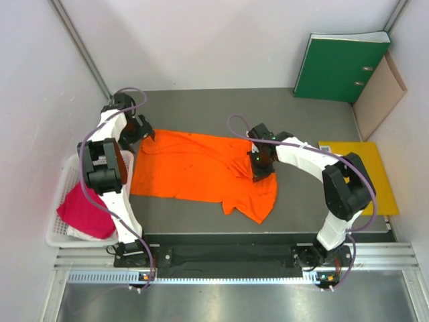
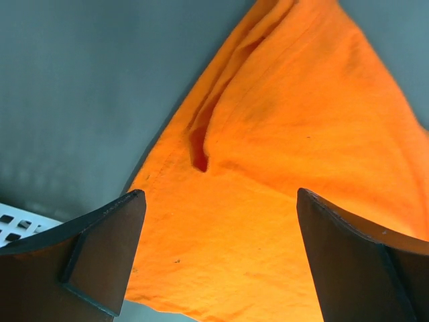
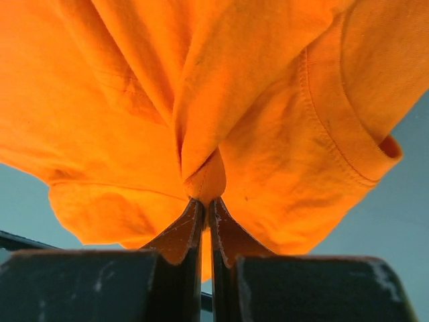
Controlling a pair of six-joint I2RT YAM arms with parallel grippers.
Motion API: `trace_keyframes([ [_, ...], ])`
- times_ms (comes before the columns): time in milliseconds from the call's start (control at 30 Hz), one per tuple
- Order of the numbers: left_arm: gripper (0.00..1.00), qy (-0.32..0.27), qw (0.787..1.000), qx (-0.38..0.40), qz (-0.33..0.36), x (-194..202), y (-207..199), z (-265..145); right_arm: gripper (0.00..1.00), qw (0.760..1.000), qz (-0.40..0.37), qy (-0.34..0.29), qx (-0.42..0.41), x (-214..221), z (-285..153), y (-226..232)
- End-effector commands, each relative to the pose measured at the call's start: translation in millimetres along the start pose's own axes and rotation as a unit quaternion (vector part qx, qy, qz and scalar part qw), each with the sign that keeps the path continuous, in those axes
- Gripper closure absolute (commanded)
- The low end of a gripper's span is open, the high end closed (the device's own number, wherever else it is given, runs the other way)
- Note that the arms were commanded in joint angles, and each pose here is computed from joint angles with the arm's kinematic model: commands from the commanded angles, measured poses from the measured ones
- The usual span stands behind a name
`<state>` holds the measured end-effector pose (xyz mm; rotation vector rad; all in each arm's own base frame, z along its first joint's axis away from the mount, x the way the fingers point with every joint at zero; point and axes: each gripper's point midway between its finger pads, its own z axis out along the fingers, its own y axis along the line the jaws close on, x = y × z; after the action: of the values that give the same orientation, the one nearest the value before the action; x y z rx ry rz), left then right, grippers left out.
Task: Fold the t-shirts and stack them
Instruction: Fold the flattened tshirt in 1/3 of the way
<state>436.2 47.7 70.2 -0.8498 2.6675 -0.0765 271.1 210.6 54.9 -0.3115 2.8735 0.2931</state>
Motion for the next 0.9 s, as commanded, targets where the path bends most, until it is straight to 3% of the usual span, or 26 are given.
trace_keyframes([
  [0, 0.01, -0.033, 0.999, 0.032, 0.013, -18, -18, -27, 0.99, 1.000, -0.017, 0.014, 0.006, -2, -3, 6],
  [67, 0.01, -0.030, 0.999, 0.041, 0.019, -15, -24, -28, 0.80, 0.999, -0.018, 0.018, 0.029, -3, -1, -2],
  [100, 0.01, -0.031, 0.998, 0.044, 0.022, -15, -27, -28, 0.58, 0.999, -0.021, 0.002, 0.030, -8, -7, -1],
  [167, 0.01, -0.033, 0.997, 0.052, 0.038, -12, -35, -32, 0.35, 0.998, -0.019, -0.043, 0.048, -25, -19, -7],
  [200, 0.01, -0.032, 0.996, 0.062, 0.046, -10, -41, -34, 0.12, 0.996, -0.014, -0.073, 0.049, -34, -33, -9],
  [233, 0.01, -0.034, 0.995, 0.073, 0.059, -7, -51, -36, 0.03, 0.994, -0.009, -0.091, 0.052, -41, -40, -12],
  [367, 0.01, -0.033, 0.989, 0.099, 0.102, 10, -82, -41, 0.00, 0.986, 0.044, -0.150, 0.064, -69, -57, -49],
  [600, 0.01, -0.006, 0.968, 0.177, 0.179, 61, -161, -41, 0.05, 0.977, 0.135, -0.155, 0.063, -69, -32, -109],
  [867, 0.01, 0.073, 0.922, 0.299, 0.237, 139, -251, -42, 0.13, 0.979, 0.140, -0.146, 0.033, -81, 16, -110],
])
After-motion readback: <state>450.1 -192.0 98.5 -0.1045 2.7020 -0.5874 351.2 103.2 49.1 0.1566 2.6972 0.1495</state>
